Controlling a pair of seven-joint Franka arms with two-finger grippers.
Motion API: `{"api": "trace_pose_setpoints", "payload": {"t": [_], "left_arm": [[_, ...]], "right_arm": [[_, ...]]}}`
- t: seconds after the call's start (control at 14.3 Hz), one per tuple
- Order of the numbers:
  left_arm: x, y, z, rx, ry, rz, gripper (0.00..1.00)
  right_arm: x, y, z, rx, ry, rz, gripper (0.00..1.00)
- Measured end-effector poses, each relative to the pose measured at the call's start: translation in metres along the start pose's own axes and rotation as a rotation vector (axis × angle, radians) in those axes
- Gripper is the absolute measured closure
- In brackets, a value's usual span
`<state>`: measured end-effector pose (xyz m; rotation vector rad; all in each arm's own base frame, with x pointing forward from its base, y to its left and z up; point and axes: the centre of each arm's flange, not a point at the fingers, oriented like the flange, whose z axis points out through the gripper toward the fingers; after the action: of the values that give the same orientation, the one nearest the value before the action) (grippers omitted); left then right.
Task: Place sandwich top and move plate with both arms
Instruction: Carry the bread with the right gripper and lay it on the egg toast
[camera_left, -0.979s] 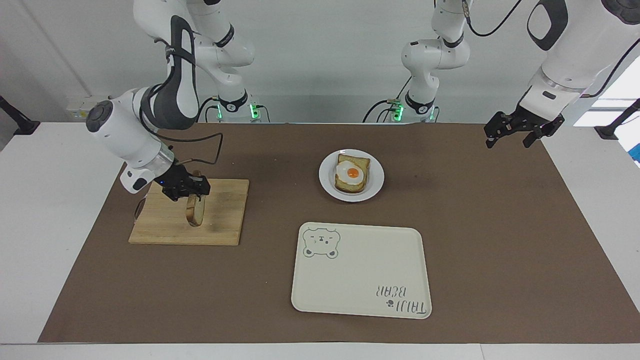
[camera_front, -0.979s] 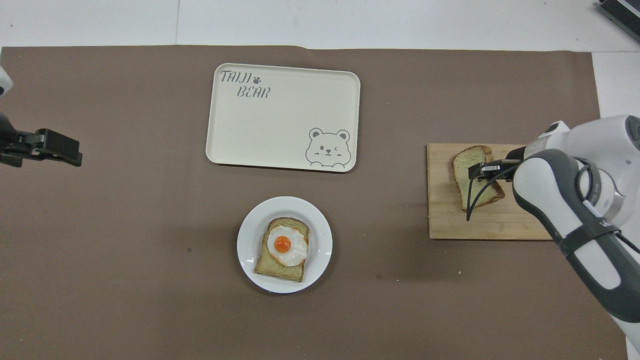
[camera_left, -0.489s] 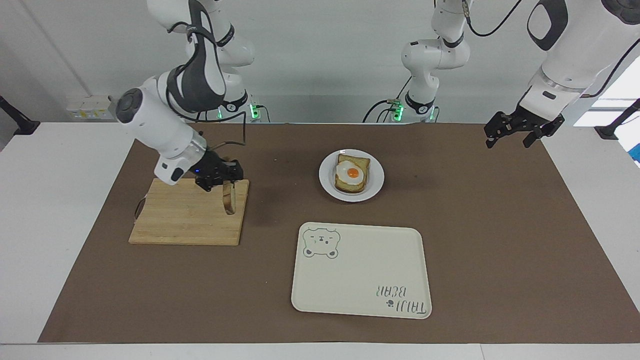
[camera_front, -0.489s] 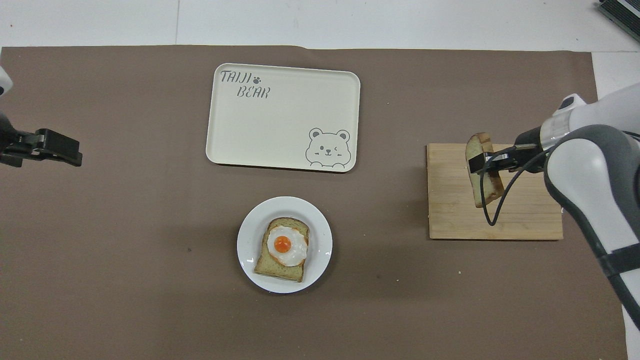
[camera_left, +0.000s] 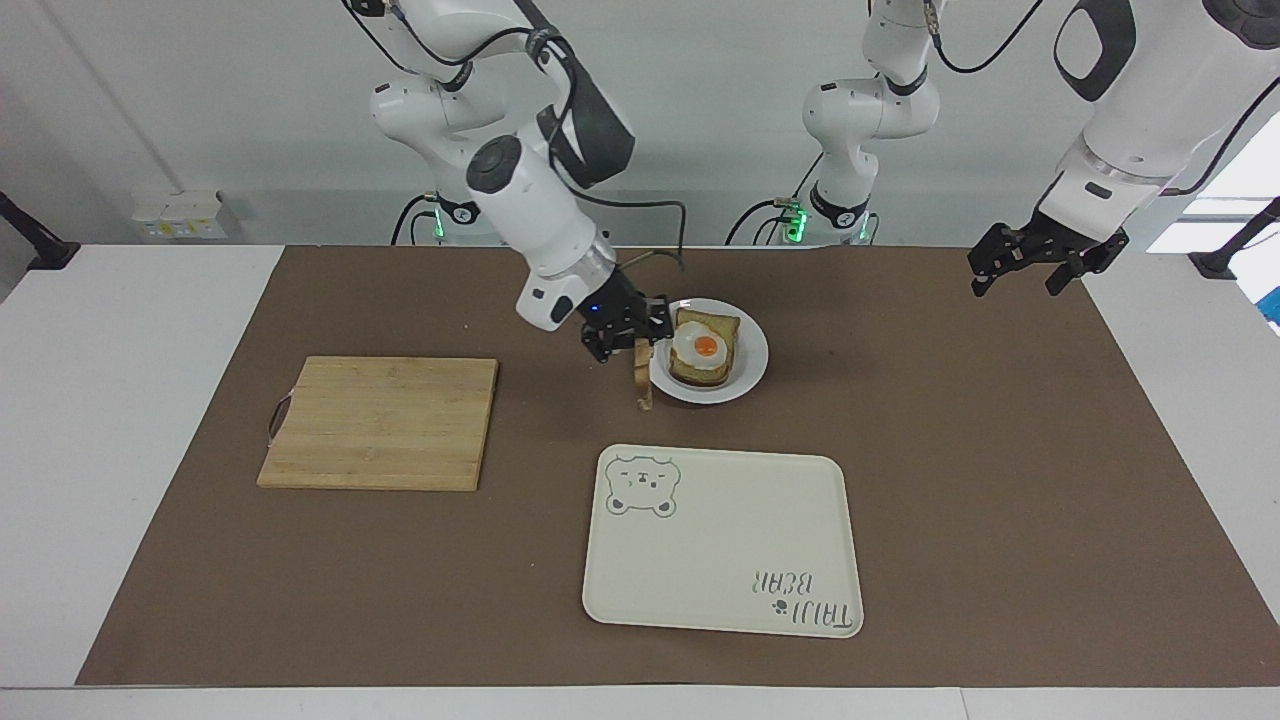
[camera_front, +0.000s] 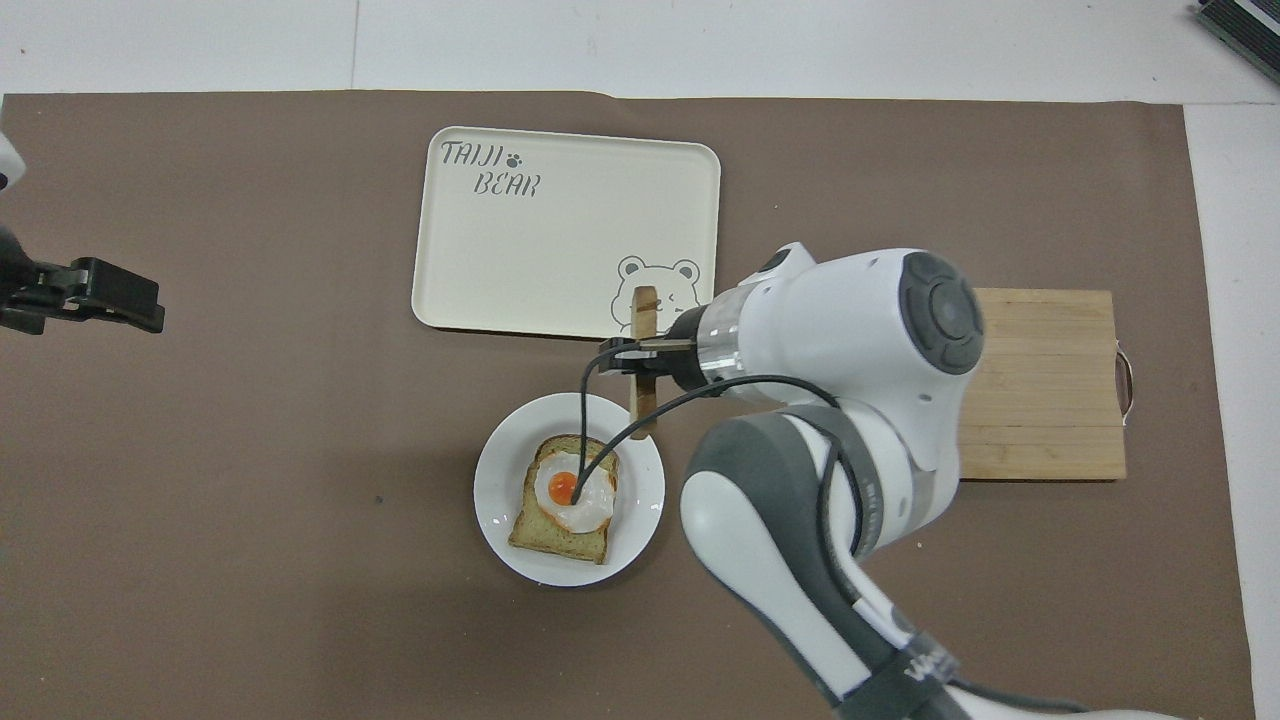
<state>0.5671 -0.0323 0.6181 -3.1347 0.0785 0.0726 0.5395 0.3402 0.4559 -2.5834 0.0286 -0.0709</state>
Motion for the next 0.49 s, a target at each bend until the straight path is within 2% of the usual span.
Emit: {"api": "trace_pose_setpoints", "payload": {"t": [0.28,0.49], "left_arm": [[0.0,0.0,0.0,0.0,0.0,0.0,0.0],[0.0,0.0,0.0,0.0,0.0,0.0,0.0]], "right_arm": [[-0.031,-0.046,0.043,0.171,0.008,0.096,1.0],[-0.065,-0.067,0.078,0.259,0.003,0.178,1.0]]}}
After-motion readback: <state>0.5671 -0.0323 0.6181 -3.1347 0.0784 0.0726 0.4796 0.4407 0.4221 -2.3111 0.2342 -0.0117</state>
